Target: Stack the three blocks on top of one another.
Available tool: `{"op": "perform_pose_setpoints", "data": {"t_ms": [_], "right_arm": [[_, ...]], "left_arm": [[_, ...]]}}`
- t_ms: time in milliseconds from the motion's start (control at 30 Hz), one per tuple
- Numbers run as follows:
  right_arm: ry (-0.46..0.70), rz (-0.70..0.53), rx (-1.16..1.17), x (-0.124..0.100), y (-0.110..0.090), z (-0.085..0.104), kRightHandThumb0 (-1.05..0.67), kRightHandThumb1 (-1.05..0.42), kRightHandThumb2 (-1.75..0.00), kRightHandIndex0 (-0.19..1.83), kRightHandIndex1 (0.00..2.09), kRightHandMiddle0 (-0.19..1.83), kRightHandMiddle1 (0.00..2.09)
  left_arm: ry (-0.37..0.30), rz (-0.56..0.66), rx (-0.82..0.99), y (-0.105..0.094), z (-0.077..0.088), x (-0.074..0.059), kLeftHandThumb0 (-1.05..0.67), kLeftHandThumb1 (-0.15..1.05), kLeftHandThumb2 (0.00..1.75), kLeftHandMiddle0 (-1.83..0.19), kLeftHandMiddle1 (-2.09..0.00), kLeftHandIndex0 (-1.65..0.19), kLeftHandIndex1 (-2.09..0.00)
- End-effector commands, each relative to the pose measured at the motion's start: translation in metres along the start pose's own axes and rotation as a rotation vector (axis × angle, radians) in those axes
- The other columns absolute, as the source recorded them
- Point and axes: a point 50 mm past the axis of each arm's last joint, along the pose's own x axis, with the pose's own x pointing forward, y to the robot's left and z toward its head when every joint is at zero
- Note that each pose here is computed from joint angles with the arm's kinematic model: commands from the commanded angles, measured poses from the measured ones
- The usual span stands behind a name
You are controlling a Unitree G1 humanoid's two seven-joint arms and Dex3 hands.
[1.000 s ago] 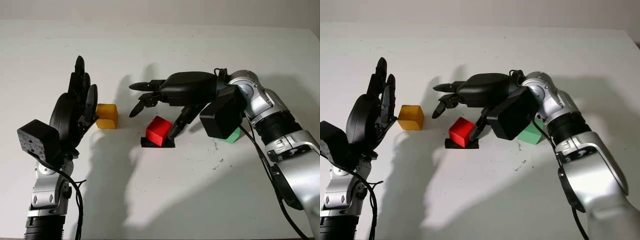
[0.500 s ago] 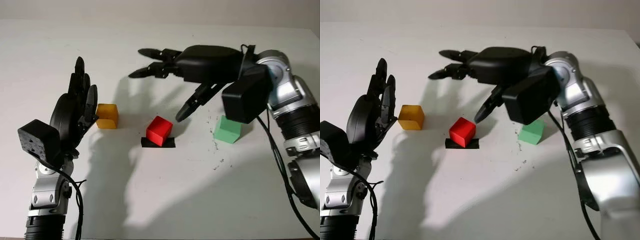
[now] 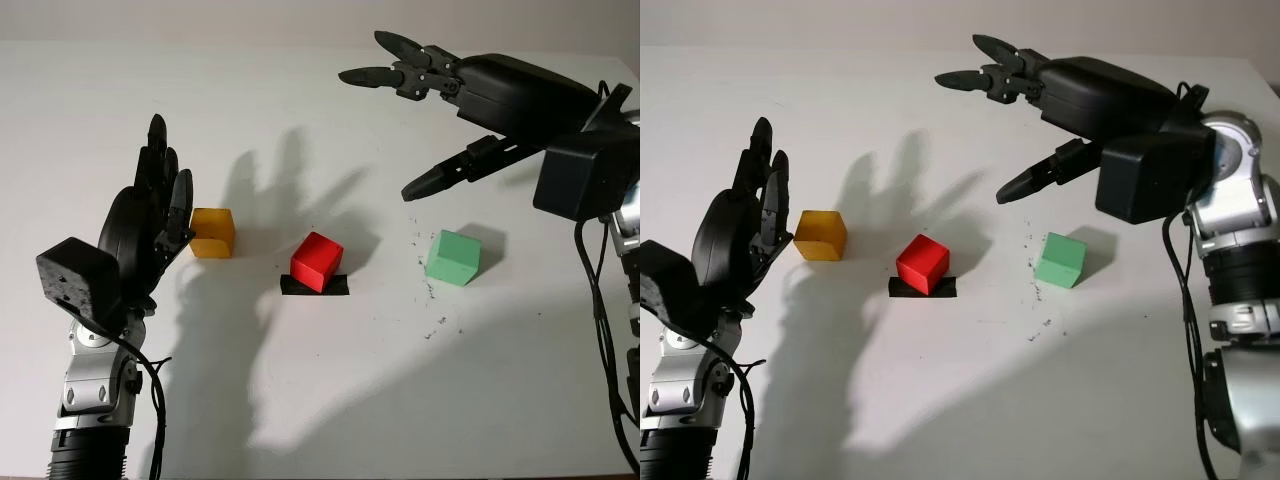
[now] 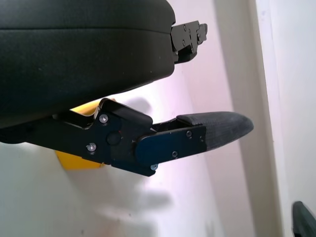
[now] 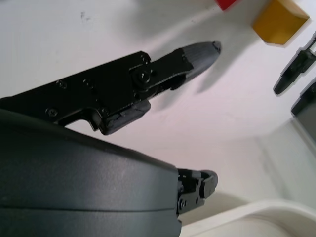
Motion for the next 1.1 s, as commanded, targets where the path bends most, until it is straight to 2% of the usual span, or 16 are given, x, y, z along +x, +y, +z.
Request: {"op": "perform_pose_setpoints", "data": {"t_ms": [0,133,200,300,533,833,1067], "right_arm": [[0.023,-0.046,0.096,-0.005,0.01,-0.005,-0.79,-1.04,-0.2,-0.17,0.04,-0.09,0.07],[0.062,-0.129,0.213,-0.007,0.029,-0.009,-0.83,-1.05,-0.52,-0.19,0.0,-0.19,0.0],[0.088,-0.177,0.265,-0.007,0.035,-0.01,-0.84,-1.05,-0.58,-0.19,0.0,-0.19,0.0],[0.147,-0.317,0.464,-0.009,0.045,-0.015,-0.81,-1.05,-0.69,-0.19,0.0,-0.19,0.0],[0.211,-0.496,0.69,-0.017,0.063,-0.023,-0.79,-1.05,-0.75,-0.19,0.0,-0.19,0.0],[0.236,-0.545,0.769,-0.022,0.066,-0.023,-0.77,-1.05,-0.74,-0.19,0.0,-0.19,0.0],[0.225,-0.556,0.774,-0.019,0.063,-0.021,-0.75,-1.05,-0.74,-0.19,0.0,-0.19,0.0]], "left_arm": [[-0.06,0.02,0.092,0.011,0.014,0.005,-0.73,1.05,0.48,0.05,-0.08,0.1,-0.06],[-0.081,0.046,0.274,0.023,0.023,0.005,-0.73,1.05,0.42,-0.11,-0.1,0.0,-0.1],[-0.08,0.046,0.318,0.028,0.025,0.006,-0.71,1.05,0.4,-0.15,-0.09,-0.03,-0.1],[-0.064,0.011,0.394,0.038,0.028,0.007,-0.71,1.05,0.27,-0.13,-0.06,-0.19,-0.14],[-0.015,-0.066,0.603,0.047,0.033,0.009,-0.67,1.05,0.17,-0.11,-0.05,-0.3,-0.12],[0.037,-0.192,0.766,0.042,0.04,0.013,-0.64,1.05,0.11,-0.14,-0.06,-0.38,-0.12],[0.073,-0.306,0.997,0.032,0.044,0.021,-0.76,1.04,0.09,-0.13,-0.05,-0.39,-0.1]]}}
